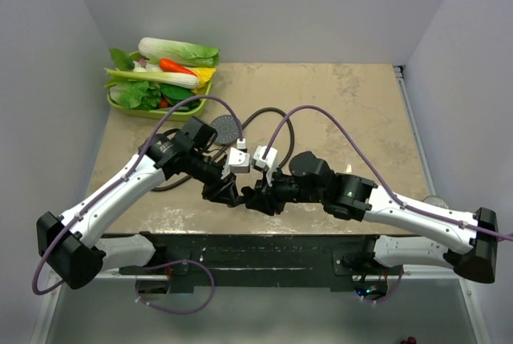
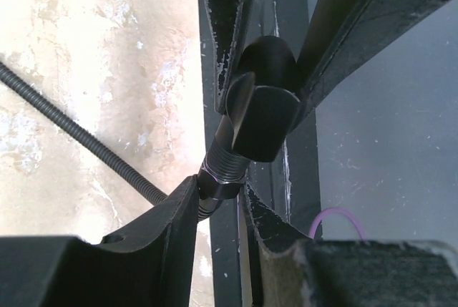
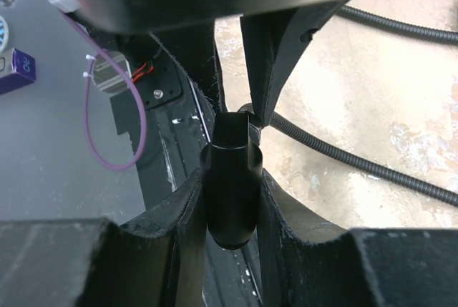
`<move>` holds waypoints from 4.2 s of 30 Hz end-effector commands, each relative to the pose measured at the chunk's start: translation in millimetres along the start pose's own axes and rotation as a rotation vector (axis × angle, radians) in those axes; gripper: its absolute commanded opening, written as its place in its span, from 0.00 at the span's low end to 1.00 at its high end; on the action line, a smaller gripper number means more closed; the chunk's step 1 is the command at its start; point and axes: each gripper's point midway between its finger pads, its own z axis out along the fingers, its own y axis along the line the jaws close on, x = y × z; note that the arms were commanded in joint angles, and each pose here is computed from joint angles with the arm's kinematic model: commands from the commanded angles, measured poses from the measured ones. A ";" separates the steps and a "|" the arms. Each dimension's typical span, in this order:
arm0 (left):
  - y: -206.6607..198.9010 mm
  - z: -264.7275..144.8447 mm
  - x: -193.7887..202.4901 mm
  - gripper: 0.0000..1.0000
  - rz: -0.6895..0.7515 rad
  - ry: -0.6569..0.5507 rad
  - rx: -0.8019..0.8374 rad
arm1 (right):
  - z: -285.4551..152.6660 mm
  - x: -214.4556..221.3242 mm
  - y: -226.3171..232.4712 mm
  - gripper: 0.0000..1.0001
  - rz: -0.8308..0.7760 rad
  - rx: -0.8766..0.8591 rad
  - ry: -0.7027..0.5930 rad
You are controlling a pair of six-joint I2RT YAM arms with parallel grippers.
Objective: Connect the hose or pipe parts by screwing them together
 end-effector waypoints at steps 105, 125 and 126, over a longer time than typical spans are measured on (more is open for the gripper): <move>11.7 35.9 2.3 0.00 0.387 0.069 -0.150 | -35.6 1.7 -24.2 0.92 1.211 -0.188 -0.355; 11.9 21.4 1.1 0.00 0.186 -0.026 0.049 | -17.0 17.1 -33.9 0.12 0.838 -0.008 -0.103; 14.4 23.9 3.5 0.00 0.186 -0.030 0.040 | -14.3 24.0 -39.3 0.06 0.849 0.030 -0.081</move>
